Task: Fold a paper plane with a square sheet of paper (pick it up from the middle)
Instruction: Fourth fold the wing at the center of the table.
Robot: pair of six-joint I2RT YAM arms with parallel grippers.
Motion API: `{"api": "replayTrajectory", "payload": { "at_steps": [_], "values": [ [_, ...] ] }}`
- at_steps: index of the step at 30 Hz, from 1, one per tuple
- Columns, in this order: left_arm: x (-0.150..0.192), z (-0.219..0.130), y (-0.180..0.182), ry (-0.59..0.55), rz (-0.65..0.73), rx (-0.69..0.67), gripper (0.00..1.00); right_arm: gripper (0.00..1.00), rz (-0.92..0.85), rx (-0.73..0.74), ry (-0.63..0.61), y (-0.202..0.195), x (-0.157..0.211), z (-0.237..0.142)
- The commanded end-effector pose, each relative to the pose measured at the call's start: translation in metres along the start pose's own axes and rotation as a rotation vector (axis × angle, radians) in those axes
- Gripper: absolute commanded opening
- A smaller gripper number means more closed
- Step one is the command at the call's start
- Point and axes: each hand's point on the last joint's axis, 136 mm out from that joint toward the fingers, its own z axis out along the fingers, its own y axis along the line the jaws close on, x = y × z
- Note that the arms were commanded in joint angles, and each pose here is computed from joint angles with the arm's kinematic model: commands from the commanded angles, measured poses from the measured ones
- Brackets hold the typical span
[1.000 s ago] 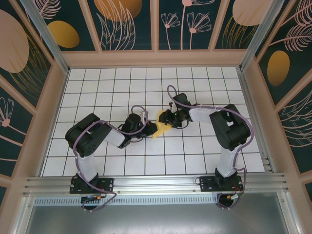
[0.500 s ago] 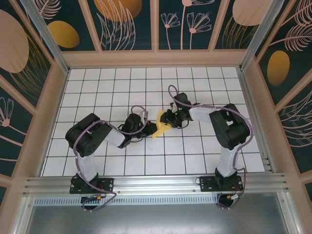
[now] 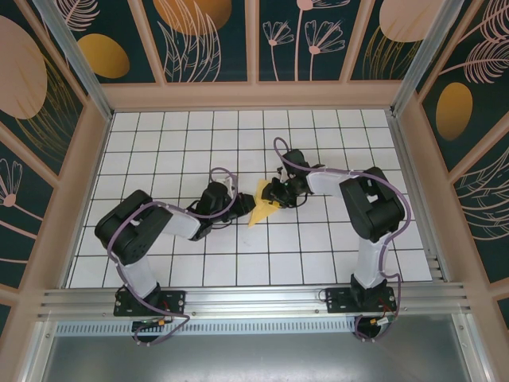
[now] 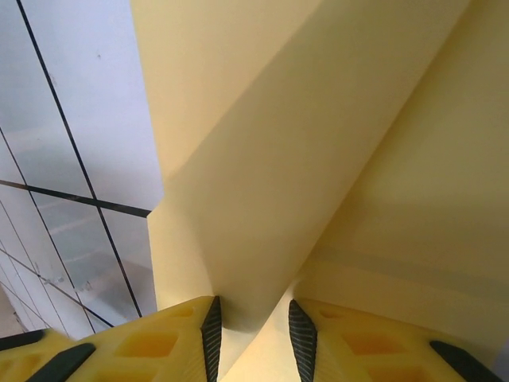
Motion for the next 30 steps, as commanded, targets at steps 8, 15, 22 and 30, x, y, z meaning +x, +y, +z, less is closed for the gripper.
{"api": "replayTrajectory", "payload": {
  "at_steps": [8, 15, 22, 30],
  "values": [
    [0.002, 0.004, 0.002, 0.021, 0.011, 0.000, 0.14, 0.35, 0.094, 0.395, 0.070, -0.106, 0.032, 0.034],
    [0.008, 0.014, -0.001, 0.072, 0.005, 0.031, 0.14, 0.36, 0.111, 0.417, 0.073, -0.111, 0.035, 0.037],
    [0.012, 0.020, -0.001, 0.099, 0.007, 0.036, 0.14, 0.40, 0.123, 0.426, 0.074, -0.114, 0.036, 0.039],
    [0.018, 0.025, 0.014, 0.126, -0.006, -0.019, 0.11, 0.40, 0.135, 0.425, 0.073, -0.114, 0.037, 0.040]
  ]
}}
